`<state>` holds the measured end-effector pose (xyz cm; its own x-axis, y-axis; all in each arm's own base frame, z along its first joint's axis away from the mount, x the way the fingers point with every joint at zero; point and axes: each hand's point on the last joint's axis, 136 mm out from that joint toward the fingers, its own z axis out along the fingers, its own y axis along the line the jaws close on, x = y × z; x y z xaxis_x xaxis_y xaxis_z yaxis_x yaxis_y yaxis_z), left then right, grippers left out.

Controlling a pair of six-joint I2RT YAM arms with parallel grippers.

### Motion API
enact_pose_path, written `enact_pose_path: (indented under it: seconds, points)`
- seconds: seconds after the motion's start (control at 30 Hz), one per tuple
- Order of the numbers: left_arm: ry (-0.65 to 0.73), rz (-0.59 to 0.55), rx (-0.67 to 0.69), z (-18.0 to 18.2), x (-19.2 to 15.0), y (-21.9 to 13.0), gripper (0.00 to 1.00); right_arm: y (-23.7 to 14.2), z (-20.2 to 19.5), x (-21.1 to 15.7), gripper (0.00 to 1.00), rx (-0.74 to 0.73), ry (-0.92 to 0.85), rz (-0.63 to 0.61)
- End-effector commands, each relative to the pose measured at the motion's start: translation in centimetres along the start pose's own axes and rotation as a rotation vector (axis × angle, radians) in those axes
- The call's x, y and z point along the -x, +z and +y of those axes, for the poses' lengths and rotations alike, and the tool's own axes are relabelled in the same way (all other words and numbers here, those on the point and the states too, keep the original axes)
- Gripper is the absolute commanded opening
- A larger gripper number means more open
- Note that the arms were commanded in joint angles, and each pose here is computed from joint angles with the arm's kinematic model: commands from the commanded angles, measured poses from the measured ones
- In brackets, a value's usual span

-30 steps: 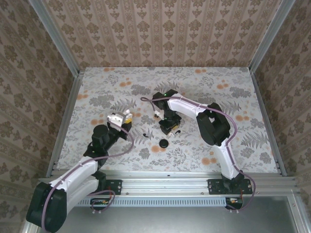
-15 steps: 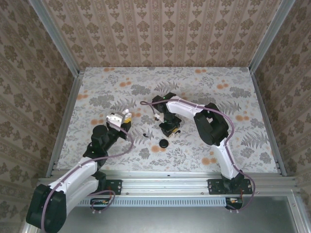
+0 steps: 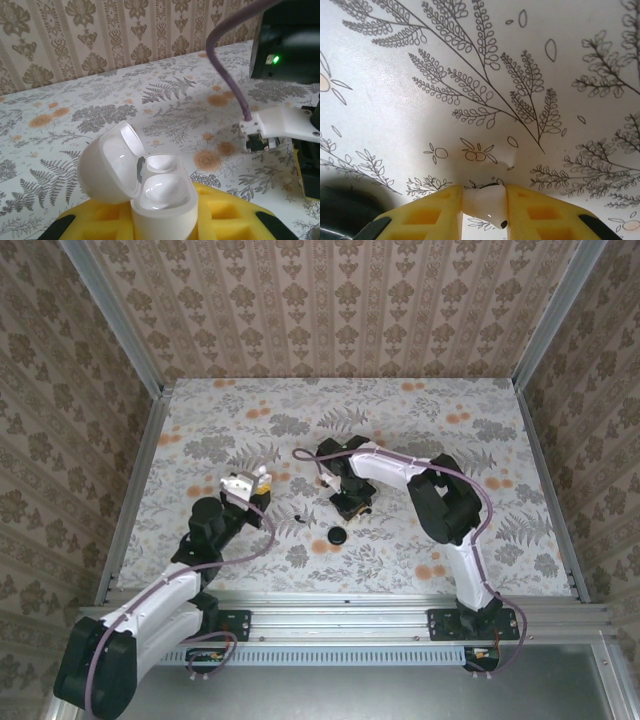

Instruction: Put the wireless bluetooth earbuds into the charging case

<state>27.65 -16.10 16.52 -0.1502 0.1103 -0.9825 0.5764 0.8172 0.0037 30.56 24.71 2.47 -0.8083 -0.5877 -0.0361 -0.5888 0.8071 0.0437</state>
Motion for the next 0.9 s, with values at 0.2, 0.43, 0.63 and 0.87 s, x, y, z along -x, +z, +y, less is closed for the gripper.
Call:
enact_pose_path:
  seconds: [0.2,0.43,0.63,0.87]
  points:
    - [0.100,-0.115,-0.143,-3.8,2.7,0.9,0.11,-9.4,1.2,5.9,0.26,0.323,0.179,-0.586]
    - [0.192,-0.194,-0.225,-6.3,4.0,1.7,0.09,-17.4,3.2,6.6,0.27,0.486,0.113,-0.914]
    - [0.273,-0.240,-0.313,-8.7,5.2,2.5,0.09,-21.9,4.6,5.3,0.27,0.576,0.056,-1.079]
    - [0.304,-0.275,-0.368,-10.0,6.2,3.2,0.09,-24.9,7.5,3.6,0.28,0.622,-0.043,-1.159]
